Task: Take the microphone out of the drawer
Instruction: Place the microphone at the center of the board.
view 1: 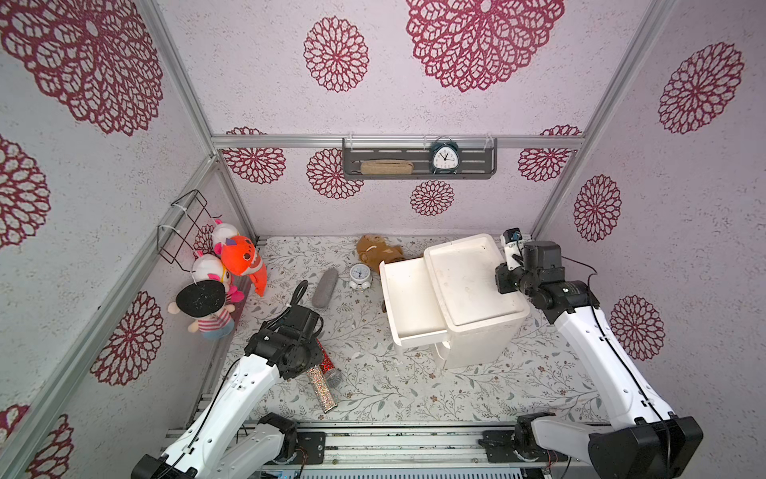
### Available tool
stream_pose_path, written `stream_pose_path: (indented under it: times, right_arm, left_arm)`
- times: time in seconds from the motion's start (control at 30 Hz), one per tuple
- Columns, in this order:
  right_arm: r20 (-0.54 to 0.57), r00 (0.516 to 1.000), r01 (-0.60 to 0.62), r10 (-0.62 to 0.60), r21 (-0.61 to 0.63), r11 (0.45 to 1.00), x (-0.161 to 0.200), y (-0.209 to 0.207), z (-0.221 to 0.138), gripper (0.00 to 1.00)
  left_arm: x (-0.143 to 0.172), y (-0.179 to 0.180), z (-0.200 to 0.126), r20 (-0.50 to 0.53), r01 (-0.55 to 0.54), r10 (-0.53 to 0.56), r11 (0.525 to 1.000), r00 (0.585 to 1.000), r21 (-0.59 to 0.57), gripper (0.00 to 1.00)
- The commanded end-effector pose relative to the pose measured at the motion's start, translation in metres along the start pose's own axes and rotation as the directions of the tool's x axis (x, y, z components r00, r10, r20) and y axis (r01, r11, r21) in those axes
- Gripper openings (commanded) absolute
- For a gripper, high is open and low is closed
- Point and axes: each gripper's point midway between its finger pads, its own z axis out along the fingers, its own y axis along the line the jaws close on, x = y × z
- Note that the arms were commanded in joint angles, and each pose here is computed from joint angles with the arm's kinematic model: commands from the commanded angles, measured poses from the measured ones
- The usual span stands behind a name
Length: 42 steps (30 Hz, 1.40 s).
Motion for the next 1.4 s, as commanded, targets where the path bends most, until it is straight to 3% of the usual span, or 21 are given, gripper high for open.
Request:
stream_pose_path:
  times: [0.0,0.3,0.5,0.63,1.23,1.37]
  right_arm:
    - [0.197,0.979,0.044,-0.046,0.015,0.999,-0.047,0.003,-0.023,0.00]
    - [0.197,0.979,0.047,-0.050,0.018,0.999,-0.047,0.002,-0.024,0.00]
    - [0.194,0.980,0.047,-0.049,0.018,0.999,-0.047,0.002,-0.022,0.00]
    - [0.192,0.980,0.049,-0.051,0.014,0.999,-0.048,0.003,-0.020,0.00]
    - [0.187,0.981,0.055,-0.058,0.020,0.998,-0.048,0.002,-0.021,0.00]
    - [0.189,0.980,0.054,-0.058,0.024,0.998,-0.047,0.002,-0.022,0.00]
  left_arm:
    - [-0.005,0.015,-0.001,0.056,0.115,-0.113,0.993,0.992,-0.039,0.00]
    - [-0.003,0.029,0.015,0.117,0.237,-0.231,0.971,0.966,-0.039,0.01]
    - [-0.002,0.034,0.026,0.112,0.233,-0.223,0.969,0.968,-0.086,0.01]
    - [-0.005,0.037,0.033,0.123,0.241,-0.228,0.965,0.966,-0.101,0.14]
    - [-0.025,0.040,0.064,0.096,0.269,-0.260,0.959,0.961,-0.092,0.12]
    - [-0.027,0.040,0.070,0.084,0.262,-0.254,0.959,0.964,-0.104,0.17]
